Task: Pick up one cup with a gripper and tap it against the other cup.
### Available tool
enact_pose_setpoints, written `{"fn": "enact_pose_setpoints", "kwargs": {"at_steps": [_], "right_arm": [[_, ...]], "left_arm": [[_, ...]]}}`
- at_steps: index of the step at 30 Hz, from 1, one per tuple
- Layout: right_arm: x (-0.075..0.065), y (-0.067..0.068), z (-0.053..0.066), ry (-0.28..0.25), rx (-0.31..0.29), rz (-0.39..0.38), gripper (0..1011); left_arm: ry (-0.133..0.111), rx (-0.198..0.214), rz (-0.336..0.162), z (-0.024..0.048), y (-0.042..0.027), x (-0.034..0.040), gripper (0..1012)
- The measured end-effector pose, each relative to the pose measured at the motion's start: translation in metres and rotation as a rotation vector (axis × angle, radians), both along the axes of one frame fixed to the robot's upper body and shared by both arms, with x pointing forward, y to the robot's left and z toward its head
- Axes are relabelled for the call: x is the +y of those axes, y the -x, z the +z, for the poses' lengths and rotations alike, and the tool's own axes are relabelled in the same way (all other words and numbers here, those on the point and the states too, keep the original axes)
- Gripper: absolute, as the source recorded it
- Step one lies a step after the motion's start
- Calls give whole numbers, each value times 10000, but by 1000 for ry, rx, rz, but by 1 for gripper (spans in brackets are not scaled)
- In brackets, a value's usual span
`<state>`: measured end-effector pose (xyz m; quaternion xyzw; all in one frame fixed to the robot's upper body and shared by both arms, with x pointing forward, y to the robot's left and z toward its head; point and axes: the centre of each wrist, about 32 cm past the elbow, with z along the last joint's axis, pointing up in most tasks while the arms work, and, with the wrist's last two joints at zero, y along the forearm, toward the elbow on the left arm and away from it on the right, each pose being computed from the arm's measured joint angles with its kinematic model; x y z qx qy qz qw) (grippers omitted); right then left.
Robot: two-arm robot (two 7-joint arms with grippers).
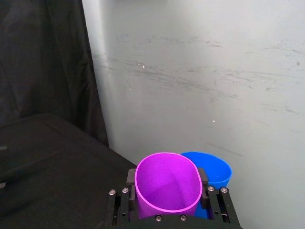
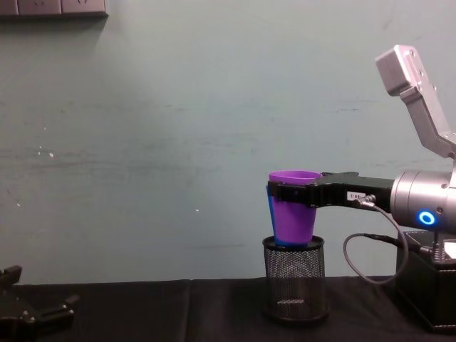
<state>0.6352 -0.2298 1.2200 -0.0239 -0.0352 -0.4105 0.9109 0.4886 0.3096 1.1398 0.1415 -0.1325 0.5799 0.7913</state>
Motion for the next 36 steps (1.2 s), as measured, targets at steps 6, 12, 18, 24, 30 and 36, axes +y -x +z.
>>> {"fn": "enact_pose_setpoints", "kwargs": {"at_steps": [6,12,18,24,30,36], "right_arm": [[1,0,0,0,0,0,729],[1,0,0,0,0,-1,729],[1,0,0,0,0,-1,729],[1,0,0,0,0,-2,729],[1,0,0,0,0,-2,729],[1,0,0,0,0,-2,729]], "left_arm": [[0,0,0,0,0,0,1000],[0,0,0,0,0,0,1000],[0,0,0,0,0,0,1000],[0,0,0,0,0,0,1000],[0,0,0,0,0,0,1000],[0,0,0,0,0,0,1000]]}}
